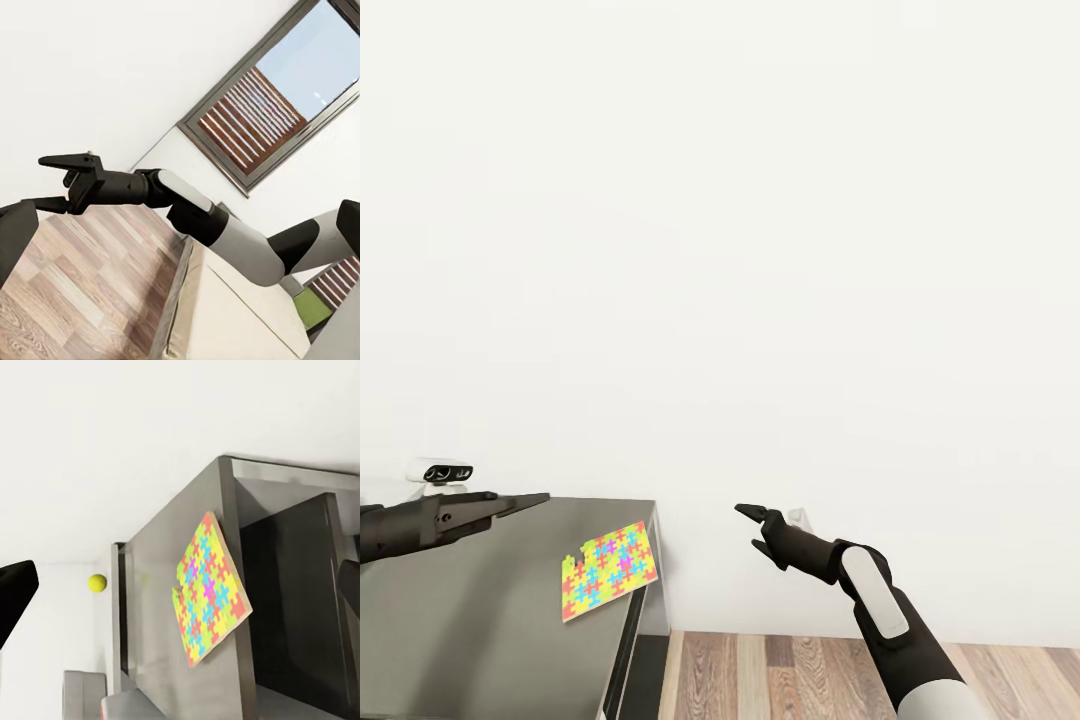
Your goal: Put all the toys in the child's room - the three board games (two on the bed and one on the table), the two jigsaw puzzles on the table, and the tennis ball on the table - inside the toy box on the table in the child's room.
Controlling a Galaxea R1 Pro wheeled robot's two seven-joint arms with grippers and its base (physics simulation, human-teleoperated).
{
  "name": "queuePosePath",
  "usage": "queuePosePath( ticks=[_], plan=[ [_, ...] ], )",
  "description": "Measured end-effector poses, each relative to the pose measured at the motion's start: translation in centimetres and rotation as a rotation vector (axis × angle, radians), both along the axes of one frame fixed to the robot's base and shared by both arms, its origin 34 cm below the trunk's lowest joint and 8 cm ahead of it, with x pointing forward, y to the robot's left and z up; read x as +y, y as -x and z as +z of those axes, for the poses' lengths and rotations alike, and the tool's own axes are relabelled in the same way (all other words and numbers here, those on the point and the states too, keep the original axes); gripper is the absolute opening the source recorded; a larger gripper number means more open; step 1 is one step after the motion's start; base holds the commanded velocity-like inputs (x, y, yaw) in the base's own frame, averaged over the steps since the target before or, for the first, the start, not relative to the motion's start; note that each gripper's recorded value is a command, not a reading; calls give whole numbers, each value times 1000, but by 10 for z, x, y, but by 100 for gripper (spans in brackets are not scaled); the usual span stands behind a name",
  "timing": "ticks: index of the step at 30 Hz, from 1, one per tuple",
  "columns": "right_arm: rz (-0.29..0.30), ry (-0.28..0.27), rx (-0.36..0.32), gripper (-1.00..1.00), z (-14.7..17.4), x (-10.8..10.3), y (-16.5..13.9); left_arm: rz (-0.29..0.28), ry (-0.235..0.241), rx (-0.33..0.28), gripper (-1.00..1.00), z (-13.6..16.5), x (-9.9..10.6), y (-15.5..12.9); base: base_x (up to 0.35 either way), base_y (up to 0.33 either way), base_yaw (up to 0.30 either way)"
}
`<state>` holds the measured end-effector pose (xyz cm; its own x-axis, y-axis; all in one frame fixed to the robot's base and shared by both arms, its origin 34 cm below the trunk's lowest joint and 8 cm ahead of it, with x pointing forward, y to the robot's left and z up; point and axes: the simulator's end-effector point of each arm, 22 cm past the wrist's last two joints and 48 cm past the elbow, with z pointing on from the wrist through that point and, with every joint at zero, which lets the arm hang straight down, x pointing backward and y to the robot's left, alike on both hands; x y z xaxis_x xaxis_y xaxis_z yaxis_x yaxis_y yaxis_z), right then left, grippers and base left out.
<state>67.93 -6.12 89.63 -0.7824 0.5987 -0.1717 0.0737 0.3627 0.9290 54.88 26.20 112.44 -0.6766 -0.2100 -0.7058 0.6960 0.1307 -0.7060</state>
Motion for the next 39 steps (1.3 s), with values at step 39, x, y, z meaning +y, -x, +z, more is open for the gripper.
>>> queuePosePath(
  ticks=[39],
  plan=[
    [12, 15, 67, 100, -41, 4, 8, 2, -2, 11, 100, -16, 0, -4, 43, 22, 109]
  ],
)
